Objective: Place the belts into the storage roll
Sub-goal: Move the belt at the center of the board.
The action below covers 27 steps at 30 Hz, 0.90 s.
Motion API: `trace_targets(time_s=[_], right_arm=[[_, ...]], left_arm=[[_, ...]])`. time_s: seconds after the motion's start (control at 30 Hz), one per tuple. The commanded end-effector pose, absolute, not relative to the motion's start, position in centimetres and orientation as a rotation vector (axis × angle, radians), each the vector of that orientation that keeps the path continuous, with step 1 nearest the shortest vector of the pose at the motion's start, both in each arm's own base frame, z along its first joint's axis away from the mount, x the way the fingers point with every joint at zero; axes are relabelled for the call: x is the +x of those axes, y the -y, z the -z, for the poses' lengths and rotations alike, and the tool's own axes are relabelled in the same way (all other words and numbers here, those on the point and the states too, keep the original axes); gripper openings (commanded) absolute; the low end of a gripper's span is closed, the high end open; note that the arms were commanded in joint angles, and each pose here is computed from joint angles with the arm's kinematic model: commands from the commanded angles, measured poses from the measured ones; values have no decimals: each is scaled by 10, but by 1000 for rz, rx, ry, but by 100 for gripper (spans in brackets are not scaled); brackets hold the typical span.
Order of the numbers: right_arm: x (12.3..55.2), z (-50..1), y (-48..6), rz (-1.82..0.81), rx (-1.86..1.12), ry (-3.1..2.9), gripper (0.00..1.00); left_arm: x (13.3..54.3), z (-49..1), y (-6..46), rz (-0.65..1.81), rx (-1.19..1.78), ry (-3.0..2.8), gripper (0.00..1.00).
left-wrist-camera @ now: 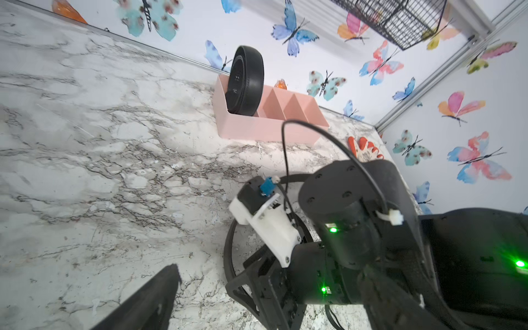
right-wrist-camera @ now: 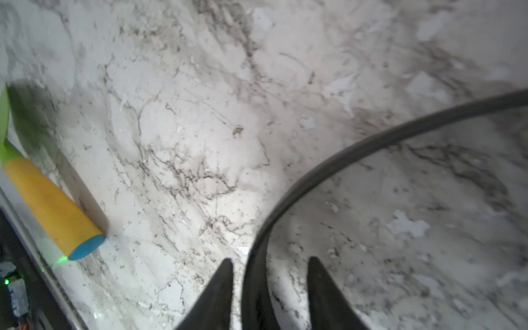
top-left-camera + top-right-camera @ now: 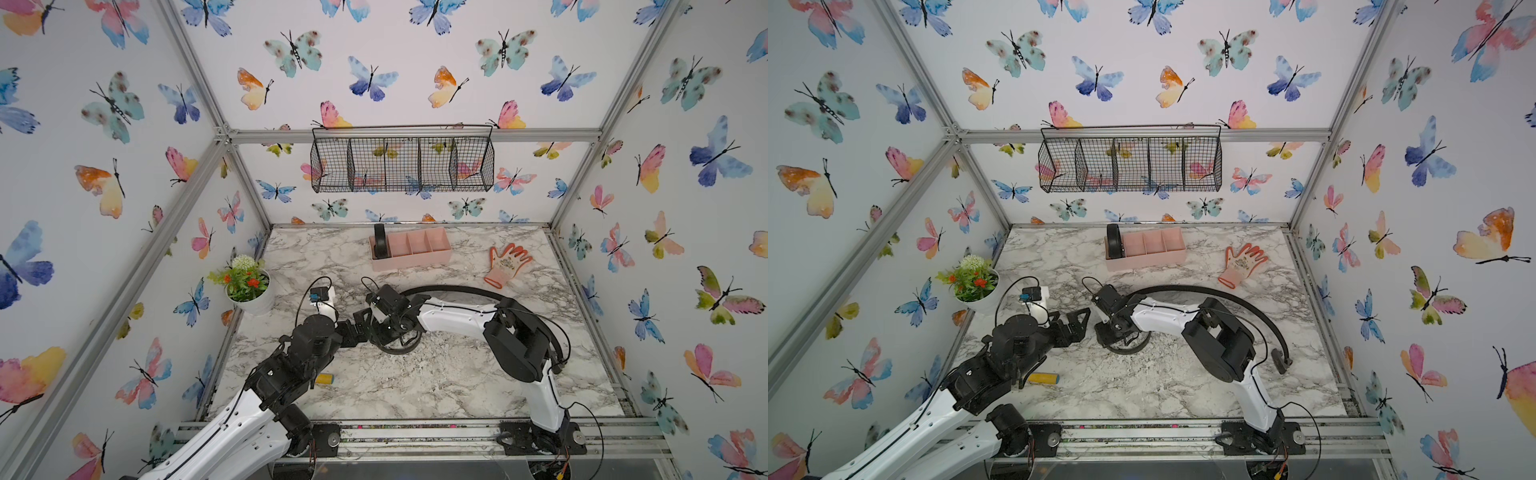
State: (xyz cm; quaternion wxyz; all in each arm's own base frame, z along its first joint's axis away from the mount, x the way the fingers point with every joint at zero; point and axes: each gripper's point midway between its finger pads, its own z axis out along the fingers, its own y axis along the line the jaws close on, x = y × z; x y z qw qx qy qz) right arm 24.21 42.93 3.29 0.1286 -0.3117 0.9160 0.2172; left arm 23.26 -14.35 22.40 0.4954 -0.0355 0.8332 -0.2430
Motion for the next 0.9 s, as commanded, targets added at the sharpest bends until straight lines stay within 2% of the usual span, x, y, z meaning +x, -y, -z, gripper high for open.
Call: trace_targets(time_s=[0.0,0.07,0.27,0.53,0.6,0.73,0.87], right_arm=[[252,-55,-394,-559,-888,-2601,75],[254,-72,-372,-552,-866,-2560,83],[266,-134,-298,-415,-763,-2418,99],[307,-158,-186,-246,-544,-2406,99],[312,-169,-181,-284,-478,-2383,99],[316,-178,-184,-387,-406,-2366,99],[312,-183,-192,-500,-373,-2337,99]], left_arm=[[234,-220,134,548,-123,-2018,98],[237,-217,142,552,-92,-2038,98],[249,-205,178,570,74,-2121,98],[269,-161,239,465,560,-2320,98],[263,-151,261,490,773,-2290,98],[266,-144,274,203,1130,-2070,98],[279,-137,279,37,1391,-1920,98]])
